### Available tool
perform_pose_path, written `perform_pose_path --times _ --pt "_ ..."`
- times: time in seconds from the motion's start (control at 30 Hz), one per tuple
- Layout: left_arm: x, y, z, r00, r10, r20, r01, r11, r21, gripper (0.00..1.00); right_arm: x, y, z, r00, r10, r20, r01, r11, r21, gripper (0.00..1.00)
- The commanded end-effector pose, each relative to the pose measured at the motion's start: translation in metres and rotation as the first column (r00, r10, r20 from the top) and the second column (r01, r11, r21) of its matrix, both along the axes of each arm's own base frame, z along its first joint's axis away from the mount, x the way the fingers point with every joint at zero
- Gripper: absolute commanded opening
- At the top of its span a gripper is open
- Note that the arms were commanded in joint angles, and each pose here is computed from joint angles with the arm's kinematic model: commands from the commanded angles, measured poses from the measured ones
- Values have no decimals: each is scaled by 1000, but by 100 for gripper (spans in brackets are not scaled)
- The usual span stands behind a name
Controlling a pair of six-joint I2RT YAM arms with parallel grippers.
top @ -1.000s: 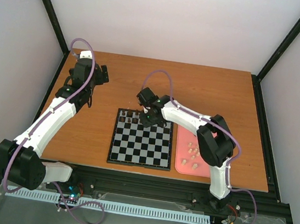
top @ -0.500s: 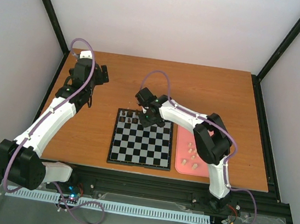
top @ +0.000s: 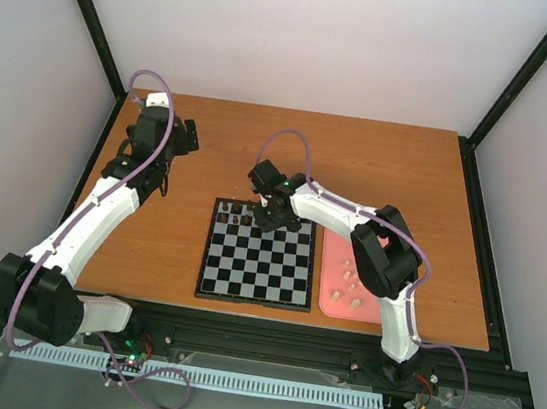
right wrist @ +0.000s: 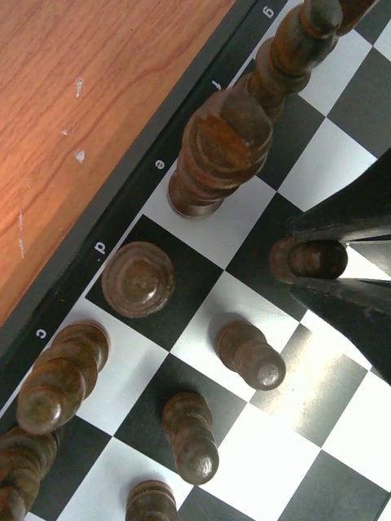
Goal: Set up the chess pieces on the board
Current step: Place the chess piece on the chessboard, then pick up the chess piece from the storage box.
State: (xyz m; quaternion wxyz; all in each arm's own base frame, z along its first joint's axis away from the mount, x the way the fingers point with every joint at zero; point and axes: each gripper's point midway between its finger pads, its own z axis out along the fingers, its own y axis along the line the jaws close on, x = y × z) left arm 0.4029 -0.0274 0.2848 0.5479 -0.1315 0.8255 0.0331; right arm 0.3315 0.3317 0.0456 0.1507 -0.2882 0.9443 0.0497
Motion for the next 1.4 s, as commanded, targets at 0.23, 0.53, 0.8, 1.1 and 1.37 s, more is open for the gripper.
perform_pose_path --times 0.23,0.53,0.8,1.1,1.37 --pt "4 0 15 999 5 34 -5 1000 4 100 4 1 -2 1000 -1 0 1 1000 10 17" --pt "4 0 15 999 4 35 -5 1000 2 100 -3 7 21 999 29 28 -30 998 50 27" --pt "4 0 15 999 5 33 -5 1000 4 100 -10 -4 68 992 6 122 -15 997 74 31" --pt "3 0 17 999 3 38 -3 1000 3 100 -5 -60 90 957 -109 268 123 992 -36 70" --pt "4 -1 15 999 0 33 0 1000 2 100 -5 -109 91 925 -192 329 231 970 -81 100"
